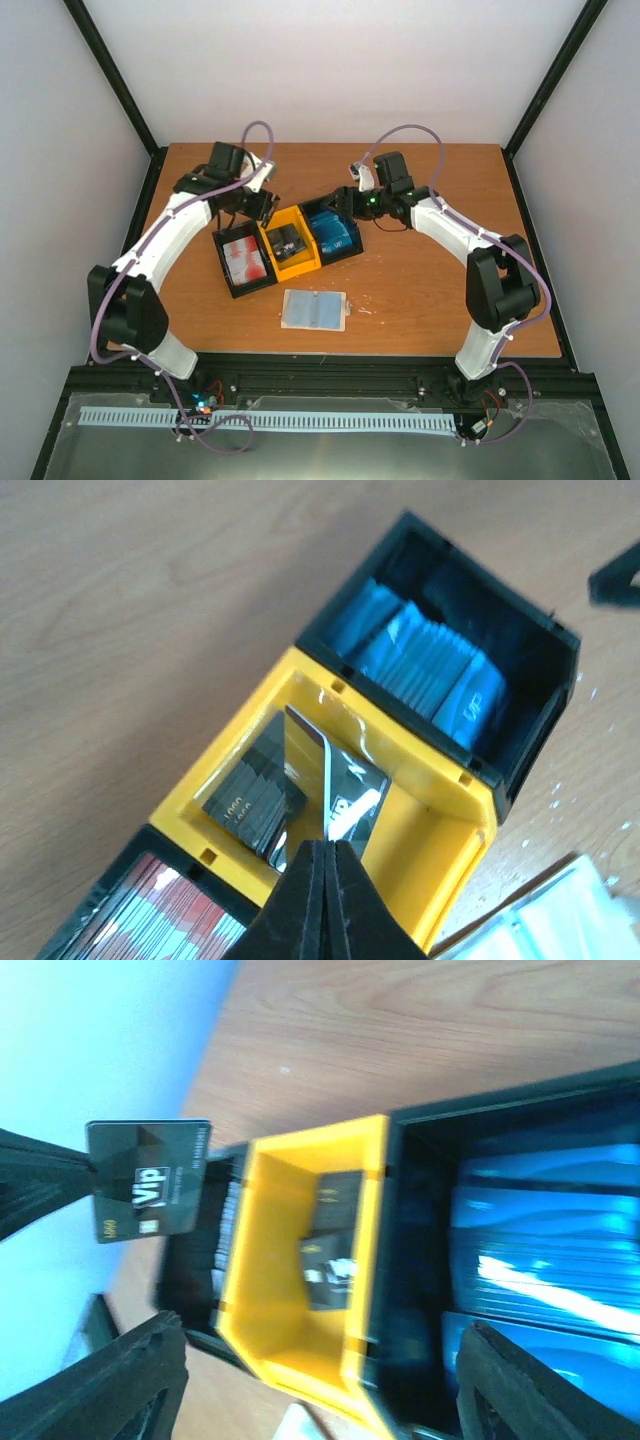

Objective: Put the credit cards into the card holder
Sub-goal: Pick up the credit card from the storage box.

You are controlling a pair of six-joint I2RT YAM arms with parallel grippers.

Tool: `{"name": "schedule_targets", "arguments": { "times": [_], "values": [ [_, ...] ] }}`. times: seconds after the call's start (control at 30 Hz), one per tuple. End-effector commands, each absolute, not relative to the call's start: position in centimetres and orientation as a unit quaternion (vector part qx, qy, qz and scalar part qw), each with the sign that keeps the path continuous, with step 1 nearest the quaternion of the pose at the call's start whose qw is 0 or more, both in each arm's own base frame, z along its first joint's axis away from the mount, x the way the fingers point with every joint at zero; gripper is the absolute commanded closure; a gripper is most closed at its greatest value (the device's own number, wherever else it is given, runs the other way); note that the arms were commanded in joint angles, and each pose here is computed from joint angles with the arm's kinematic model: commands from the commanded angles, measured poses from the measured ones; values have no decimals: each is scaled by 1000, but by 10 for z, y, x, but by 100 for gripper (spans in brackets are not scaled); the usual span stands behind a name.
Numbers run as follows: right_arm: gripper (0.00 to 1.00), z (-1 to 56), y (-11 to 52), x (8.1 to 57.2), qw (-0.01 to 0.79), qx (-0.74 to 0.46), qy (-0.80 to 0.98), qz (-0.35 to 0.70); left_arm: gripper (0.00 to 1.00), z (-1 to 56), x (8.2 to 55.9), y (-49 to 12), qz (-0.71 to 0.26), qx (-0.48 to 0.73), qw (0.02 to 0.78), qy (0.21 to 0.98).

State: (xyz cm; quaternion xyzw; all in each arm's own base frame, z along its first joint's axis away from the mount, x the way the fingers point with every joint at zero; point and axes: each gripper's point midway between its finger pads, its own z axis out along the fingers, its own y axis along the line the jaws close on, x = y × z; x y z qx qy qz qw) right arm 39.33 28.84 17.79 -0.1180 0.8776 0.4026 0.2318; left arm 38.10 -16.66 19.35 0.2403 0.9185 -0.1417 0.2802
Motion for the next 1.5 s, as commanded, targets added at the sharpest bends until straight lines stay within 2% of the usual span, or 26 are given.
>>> {"name": "schedule_targets", "arguments": {
  "times": [0.0, 0.13, 0.3, 0.4, 0.5, 0.83, 1.1, 1.2, 1.33, 1.47],
  "values": [
    [24, 223, 321, 385, 236, -147, 815, 509, 99, 245, 393, -159, -220, 146, 337, 904],
    [18, 241, 344, 387, 225, -143, 783, 561, 100, 285, 393, -163, -323, 76, 345, 878],
    [17, 254, 373, 390, 199, -141, 756, 608, 99, 312, 385, -173, -450, 33, 313, 836],
    [16, 258, 388, 388, 181, -148, 745, 625, 100, 316, 376, -178, -513, 27, 283, 810],
    [20, 264, 395, 384, 164, -144, 731, 647, 100, 316, 371, -179, -545, 24, 262, 796],
    [57, 298, 393, 367, 126, -135, 646, 740, 99, 330, 371, -182, -583, 23, 247, 774],
    [96, 316, 385, 368, 136, -119, 622, 762, 99, 338, 371, -178, -586, 16, 251, 771],
    [97, 326, 381, 365, 144, -127, 615, 765, 99, 339, 368, -174, -590, 14, 248, 768],
    [97, 337, 376, 358, 144, -142, 603, 772, 85, 343, 361, -176, -603, 31, 240, 760],
    [97, 348, 371, 346, 113, -144, 585, 790, 76, 345, 350, -180, -621, 53, 221, 750]
  ]
}}
